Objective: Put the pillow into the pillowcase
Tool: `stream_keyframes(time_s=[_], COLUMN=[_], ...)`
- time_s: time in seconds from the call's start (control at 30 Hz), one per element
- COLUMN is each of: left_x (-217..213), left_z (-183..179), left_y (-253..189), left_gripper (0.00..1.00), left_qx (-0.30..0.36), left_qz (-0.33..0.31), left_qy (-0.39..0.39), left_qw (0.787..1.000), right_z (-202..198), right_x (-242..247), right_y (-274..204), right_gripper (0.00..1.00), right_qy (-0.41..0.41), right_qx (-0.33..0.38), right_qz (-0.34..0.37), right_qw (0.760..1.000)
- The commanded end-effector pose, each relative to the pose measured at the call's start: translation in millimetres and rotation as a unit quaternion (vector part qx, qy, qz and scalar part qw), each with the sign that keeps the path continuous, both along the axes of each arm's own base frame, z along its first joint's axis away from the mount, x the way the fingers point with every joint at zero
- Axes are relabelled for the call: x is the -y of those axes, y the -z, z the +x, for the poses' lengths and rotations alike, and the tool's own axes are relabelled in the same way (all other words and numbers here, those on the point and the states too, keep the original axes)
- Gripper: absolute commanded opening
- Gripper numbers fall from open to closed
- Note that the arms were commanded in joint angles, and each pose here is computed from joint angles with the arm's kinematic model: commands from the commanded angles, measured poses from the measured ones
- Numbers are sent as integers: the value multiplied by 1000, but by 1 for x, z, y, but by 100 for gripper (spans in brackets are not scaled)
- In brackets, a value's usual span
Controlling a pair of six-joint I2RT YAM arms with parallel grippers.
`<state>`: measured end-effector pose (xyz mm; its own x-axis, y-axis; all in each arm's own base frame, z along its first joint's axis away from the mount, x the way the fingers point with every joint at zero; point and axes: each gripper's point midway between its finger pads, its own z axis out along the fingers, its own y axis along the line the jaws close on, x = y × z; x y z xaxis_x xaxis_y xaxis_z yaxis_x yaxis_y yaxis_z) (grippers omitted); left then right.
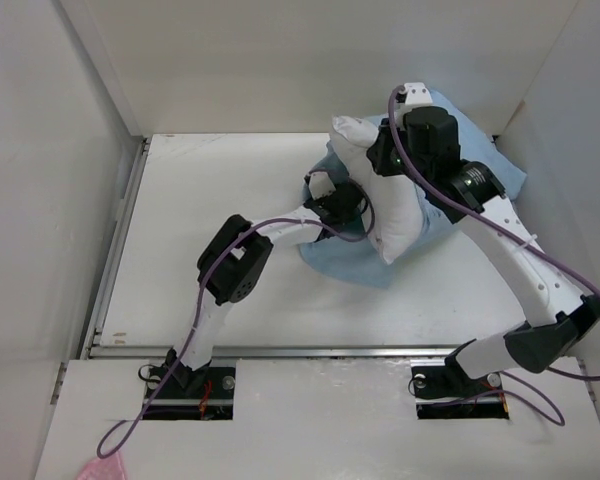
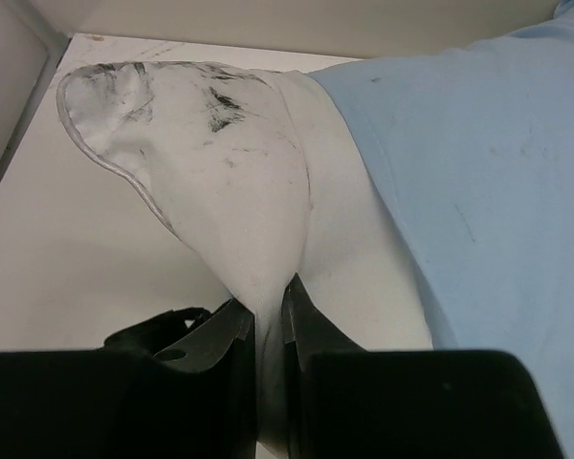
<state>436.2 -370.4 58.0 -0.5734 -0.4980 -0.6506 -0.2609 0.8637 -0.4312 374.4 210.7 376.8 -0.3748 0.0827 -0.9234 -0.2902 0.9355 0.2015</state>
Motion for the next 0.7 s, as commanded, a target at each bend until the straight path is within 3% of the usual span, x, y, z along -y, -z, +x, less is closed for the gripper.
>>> stream_keyframes(time_s=[0.0,0.03,0.07,0.27,0.5,0.67], left_x=[-64,-64,-67,-99,-140,-133], left_z=[-11,-11,-11,-25,-66,-85], left_y=[59,59,52,-6,-104,-152], left_gripper=[44,11,0,0,0,0], left_qx=[-74,-74,-71,-18,92,137], left_qz=[73,73,74,86,6,-46], left_qy=[-27,-27,-35,-44,-18,79], left_qw=[994,994,994,995,996,986], right_z=[-67,-70,-69,-64,-35,-21], right_x=[-15,-13,-14,-1,-7,-23], right_y=[-145,-148,-144,-129,-30,39], right_gripper=[0,0,0,0,0,0], right_qy=[-94,-94,-94,-61,-57,-55], right_qx=[159,163,159,146,75,38], right_qz=[167,169,167,154,28,-70], right_qw=[968,967,968,975,995,995])
